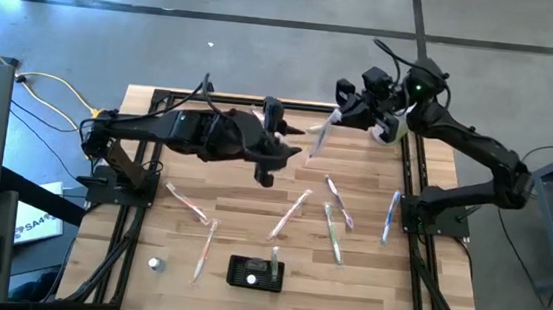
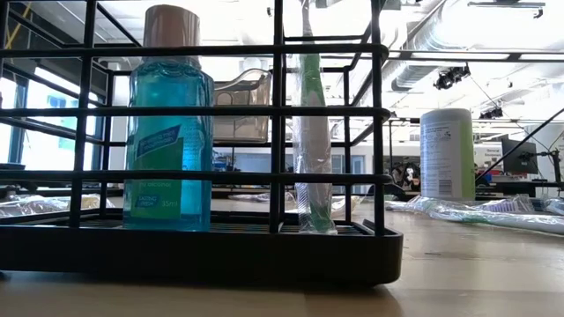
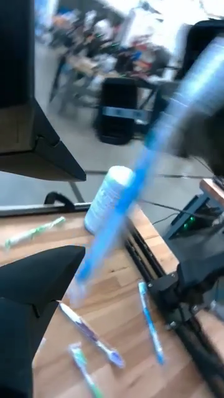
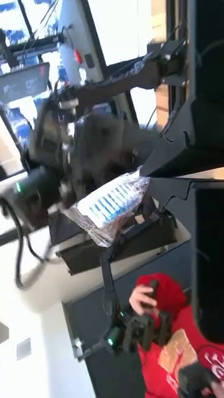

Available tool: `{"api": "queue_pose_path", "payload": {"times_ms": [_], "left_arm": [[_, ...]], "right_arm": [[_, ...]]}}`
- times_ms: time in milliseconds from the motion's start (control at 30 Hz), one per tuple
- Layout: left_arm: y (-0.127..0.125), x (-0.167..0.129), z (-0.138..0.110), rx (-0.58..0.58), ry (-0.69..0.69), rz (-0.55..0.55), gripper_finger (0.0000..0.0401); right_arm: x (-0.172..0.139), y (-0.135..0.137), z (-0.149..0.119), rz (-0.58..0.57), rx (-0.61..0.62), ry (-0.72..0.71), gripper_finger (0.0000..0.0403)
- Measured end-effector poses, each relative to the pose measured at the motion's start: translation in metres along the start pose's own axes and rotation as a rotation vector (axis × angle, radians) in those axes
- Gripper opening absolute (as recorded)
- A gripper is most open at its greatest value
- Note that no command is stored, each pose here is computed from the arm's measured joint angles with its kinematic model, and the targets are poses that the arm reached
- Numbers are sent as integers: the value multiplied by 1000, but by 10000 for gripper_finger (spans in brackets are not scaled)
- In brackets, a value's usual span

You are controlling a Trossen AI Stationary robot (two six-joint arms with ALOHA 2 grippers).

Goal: Pick & Place toothbrushing station
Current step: Put the left blue toothbrush into the black wire organizer

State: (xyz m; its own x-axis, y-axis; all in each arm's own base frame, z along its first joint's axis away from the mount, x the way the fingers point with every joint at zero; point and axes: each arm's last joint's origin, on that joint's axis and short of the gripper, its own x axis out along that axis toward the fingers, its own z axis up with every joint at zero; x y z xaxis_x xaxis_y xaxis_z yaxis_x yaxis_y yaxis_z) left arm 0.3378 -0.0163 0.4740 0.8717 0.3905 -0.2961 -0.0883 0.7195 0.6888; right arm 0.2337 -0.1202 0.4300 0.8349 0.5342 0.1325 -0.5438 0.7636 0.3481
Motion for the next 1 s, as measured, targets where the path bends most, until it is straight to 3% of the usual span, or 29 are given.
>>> {"api": "queue_pose_path", "payload": {"times_ms": [433,667,1000], "left_arm": [[33,18,-25,-472,2,-11,177],[35,26,-23,-536,-122,-188,177],[43,24,-14,-593,-242,-154,177]], "right_arm": [[4,1,-2,16,-36,9,2],[4,1,-2,8,-58,6,2],[4,-5,-8,-53,-70,17,2]]}}
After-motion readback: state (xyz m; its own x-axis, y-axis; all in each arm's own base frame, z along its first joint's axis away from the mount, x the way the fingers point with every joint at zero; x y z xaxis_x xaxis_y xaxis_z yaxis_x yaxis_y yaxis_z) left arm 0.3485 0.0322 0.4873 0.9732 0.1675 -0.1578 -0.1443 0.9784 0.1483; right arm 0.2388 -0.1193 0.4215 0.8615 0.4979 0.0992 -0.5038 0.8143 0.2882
